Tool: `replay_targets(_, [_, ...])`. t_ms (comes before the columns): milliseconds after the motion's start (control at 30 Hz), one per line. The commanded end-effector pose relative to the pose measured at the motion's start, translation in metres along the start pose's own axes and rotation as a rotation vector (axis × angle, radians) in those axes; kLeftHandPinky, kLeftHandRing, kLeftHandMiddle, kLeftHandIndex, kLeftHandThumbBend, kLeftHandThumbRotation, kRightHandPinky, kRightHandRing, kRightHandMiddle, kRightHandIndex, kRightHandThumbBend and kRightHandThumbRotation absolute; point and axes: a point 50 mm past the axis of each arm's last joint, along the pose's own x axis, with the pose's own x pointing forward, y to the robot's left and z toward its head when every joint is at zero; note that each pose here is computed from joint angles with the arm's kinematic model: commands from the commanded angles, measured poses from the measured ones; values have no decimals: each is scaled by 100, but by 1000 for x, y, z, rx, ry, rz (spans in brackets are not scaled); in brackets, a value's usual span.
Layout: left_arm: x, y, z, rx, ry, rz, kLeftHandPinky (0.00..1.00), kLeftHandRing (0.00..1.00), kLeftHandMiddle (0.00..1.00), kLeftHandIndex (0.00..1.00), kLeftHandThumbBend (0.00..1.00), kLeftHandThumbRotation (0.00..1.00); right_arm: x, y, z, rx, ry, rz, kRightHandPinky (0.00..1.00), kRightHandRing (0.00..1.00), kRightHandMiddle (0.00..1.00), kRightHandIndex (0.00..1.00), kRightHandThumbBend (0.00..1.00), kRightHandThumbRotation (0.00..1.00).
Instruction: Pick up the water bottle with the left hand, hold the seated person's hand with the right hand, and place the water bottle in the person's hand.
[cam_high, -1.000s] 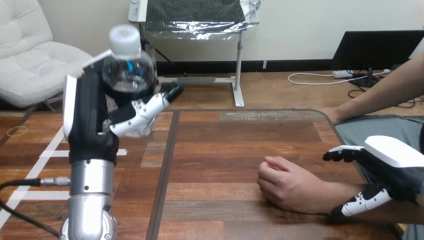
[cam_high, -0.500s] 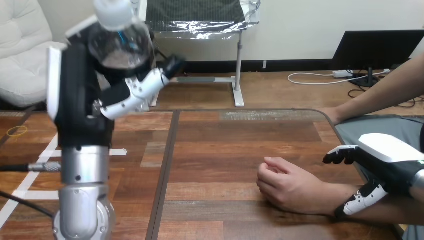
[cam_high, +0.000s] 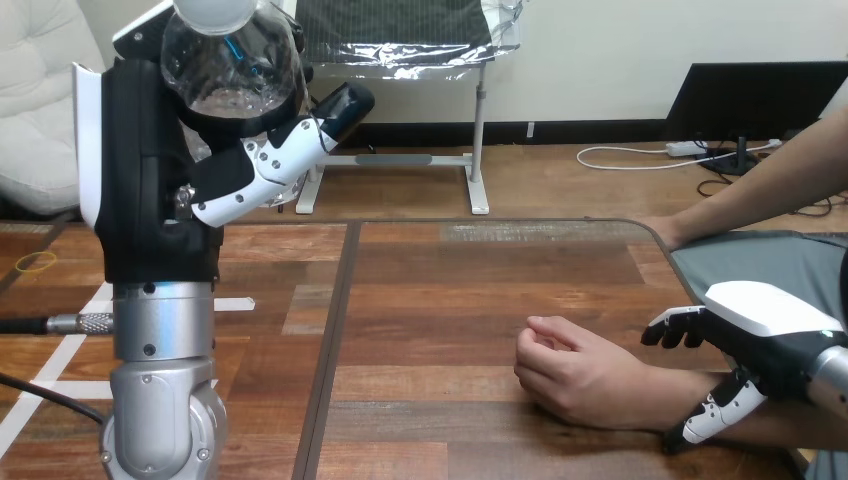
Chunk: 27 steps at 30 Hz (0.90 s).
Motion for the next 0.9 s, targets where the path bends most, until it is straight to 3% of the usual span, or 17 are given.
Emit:
replay_targets(0, [12,0,13,-30,-87,8,22,30,37,38,61,0,7,-10,-1,-20,36,1,67,77,78,79,100,26])
replay_targets(300, [13,0,14,-23,-96,6,22,30,37,38,60,0,11,-1,-1,-9,30,38,59,75,76,77,100,27])
replay_targets(433, [13,0,14,-19,-102,8,22,30,37,38,59,0,14,4,0,17,33,80,58,75,76,77,100,28])
replay_targets(867, [14,2,13,-17,-108,13,22,29,37,37,58,0,17,18,5,38,52,125,53,71,75,75,100,29])
